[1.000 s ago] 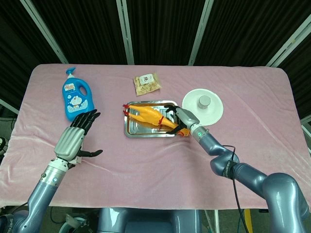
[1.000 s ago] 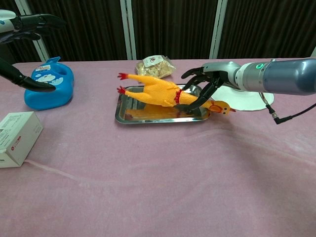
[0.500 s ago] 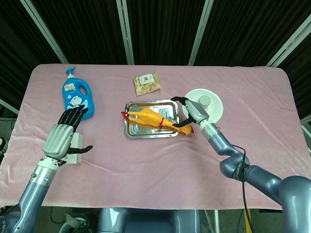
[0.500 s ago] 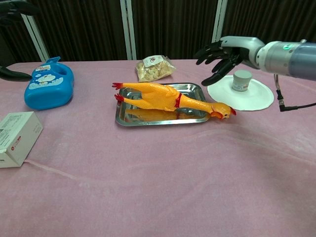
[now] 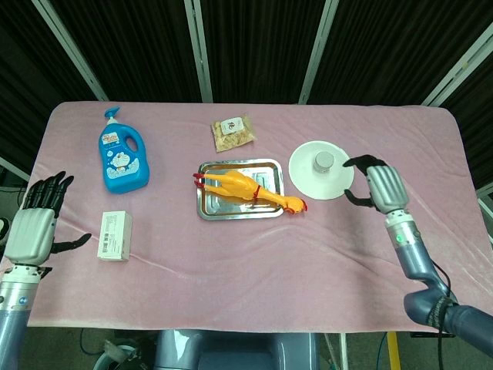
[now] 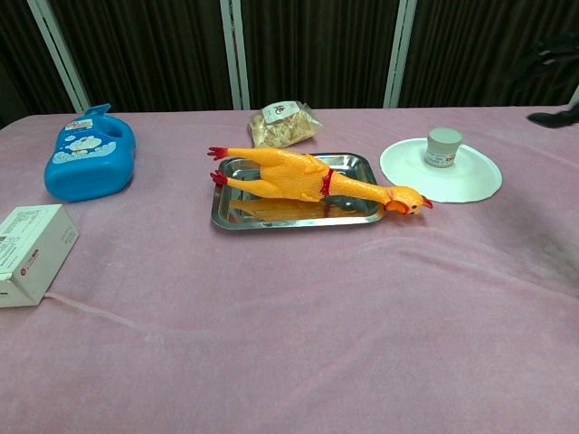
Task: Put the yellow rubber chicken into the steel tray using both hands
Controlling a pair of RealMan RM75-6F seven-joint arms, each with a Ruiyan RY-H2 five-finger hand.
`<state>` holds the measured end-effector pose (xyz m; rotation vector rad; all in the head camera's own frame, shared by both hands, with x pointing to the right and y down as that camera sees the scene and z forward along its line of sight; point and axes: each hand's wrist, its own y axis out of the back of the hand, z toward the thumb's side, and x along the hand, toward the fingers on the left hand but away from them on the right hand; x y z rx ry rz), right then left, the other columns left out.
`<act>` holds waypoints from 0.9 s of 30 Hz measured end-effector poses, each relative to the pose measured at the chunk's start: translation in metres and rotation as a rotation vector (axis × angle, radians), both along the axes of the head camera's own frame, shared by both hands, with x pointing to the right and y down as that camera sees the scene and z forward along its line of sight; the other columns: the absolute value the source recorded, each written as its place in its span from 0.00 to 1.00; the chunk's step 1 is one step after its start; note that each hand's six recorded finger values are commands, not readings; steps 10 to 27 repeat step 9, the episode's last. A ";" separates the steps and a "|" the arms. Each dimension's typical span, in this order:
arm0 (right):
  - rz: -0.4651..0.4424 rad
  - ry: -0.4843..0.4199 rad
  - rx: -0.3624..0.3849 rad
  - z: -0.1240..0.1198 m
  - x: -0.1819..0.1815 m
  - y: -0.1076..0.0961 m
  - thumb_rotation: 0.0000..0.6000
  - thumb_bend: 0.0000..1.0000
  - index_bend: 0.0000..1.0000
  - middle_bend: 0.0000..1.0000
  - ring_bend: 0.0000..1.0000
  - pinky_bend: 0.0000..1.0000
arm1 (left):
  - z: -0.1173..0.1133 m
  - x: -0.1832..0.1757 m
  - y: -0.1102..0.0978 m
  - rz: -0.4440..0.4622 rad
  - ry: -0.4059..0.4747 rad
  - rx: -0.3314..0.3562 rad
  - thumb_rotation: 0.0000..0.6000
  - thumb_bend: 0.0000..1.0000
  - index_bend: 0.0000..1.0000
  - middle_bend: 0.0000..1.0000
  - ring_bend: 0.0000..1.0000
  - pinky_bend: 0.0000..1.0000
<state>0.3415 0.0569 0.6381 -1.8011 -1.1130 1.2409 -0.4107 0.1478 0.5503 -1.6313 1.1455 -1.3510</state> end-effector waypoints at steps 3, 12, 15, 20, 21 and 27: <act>0.028 0.066 0.011 -0.011 0.024 0.030 1.00 0.33 0.27 0.32 0.17 0.23 | -0.003 -0.016 0.014 -0.030 -0.023 -0.010 1.00 0.00 0.05 0.00 0.00 0.00; 0.082 0.143 0.026 -0.032 0.055 0.085 1.00 0.33 0.27 0.31 0.17 0.23 | -0.003 -0.031 0.046 -0.037 -0.045 -0.080 1.00 0.00 0.05 0.00 0.00 0.00; 0.082 0.143 0.026 -0.032 0.055 0.085 1.00 0.33 0.27 0.31 0.17 0.23 | -0.003 -0.031 0.046 -0.037 -0.045 -0.080 1.00 0.00 0.05 0.00 0.00 0.00; 0.082 0.143 0.026 -0.032 0.055 0.085 1.00 0.33 0.27 0.31 0.17 0.23 | -0.003 -0.031 0.046 -0.037 -0.045 -0.080 1.00 0.00 0.05 0.00 0.00 0.00; 0.082 0.143 0.026 -0.032 0.055 0.085 1.00 0.33 0.27 0.31 0.17 0.23 | -0.003 -0.031 0.046 -0.037 -0.045 -0.080 1.00 0.00 0.05 0.00 0.00 0.00; 0.082 0.143 0.026 -0.032 0.055 0.085 1.00 0.33 0.27 0.31 0.17 0.23 | -0.003 -0.031 0.046 -0.037 -0.045 -0.080 1.00 0.00 0.05 0.00 0.00 0.00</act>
